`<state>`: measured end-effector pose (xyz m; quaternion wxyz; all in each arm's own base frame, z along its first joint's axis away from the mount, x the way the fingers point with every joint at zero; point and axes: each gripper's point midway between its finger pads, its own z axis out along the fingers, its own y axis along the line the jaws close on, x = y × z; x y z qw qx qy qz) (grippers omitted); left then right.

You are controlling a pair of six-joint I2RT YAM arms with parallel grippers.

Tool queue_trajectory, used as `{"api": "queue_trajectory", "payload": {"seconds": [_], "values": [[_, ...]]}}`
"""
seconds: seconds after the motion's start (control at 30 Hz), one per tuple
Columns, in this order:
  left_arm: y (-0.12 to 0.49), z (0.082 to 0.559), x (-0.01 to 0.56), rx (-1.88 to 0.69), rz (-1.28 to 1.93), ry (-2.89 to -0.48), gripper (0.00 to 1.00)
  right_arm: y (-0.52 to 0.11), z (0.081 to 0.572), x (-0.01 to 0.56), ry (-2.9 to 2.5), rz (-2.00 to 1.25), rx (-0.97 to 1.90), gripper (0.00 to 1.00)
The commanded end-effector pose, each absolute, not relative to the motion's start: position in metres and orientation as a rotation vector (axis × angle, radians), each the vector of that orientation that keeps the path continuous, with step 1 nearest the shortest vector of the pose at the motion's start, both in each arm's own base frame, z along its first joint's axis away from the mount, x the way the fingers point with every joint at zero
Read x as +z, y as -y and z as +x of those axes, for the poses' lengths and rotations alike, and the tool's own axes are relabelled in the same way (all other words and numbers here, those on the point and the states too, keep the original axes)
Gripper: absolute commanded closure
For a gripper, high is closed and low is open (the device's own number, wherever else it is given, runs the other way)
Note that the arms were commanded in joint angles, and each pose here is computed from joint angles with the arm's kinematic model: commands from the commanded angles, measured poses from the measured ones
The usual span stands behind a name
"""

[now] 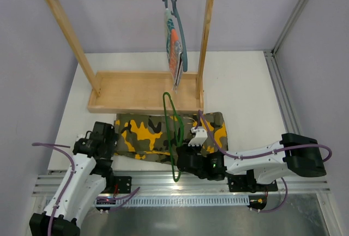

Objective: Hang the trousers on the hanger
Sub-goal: Place trousers on hanger

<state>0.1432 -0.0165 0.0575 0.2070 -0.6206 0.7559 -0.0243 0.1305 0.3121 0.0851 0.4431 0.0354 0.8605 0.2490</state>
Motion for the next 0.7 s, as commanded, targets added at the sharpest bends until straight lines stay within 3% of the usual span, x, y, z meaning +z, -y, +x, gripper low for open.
{"api": "queue_trajectory", "payload": {"seconds": [0.0,0.33,0.67], "values": [[0.020,0.163,0.059,-0.214,-1.778,-1.959,0.04,-0.317,0.136,0.099,-2.097,0.128,0.654,0.96],[0.009,0.157,0.041,-0.256,-1.811,-1.819,0.14,-0.319,0.135,0.097,-2.099,0.126,0.656,0.96],[0.010,0.163,0.018,-0.235,-1.805,-1.842,0.19,-0.317,0.137,0.097,-2.096,0.133,0.647,0.96]]}}
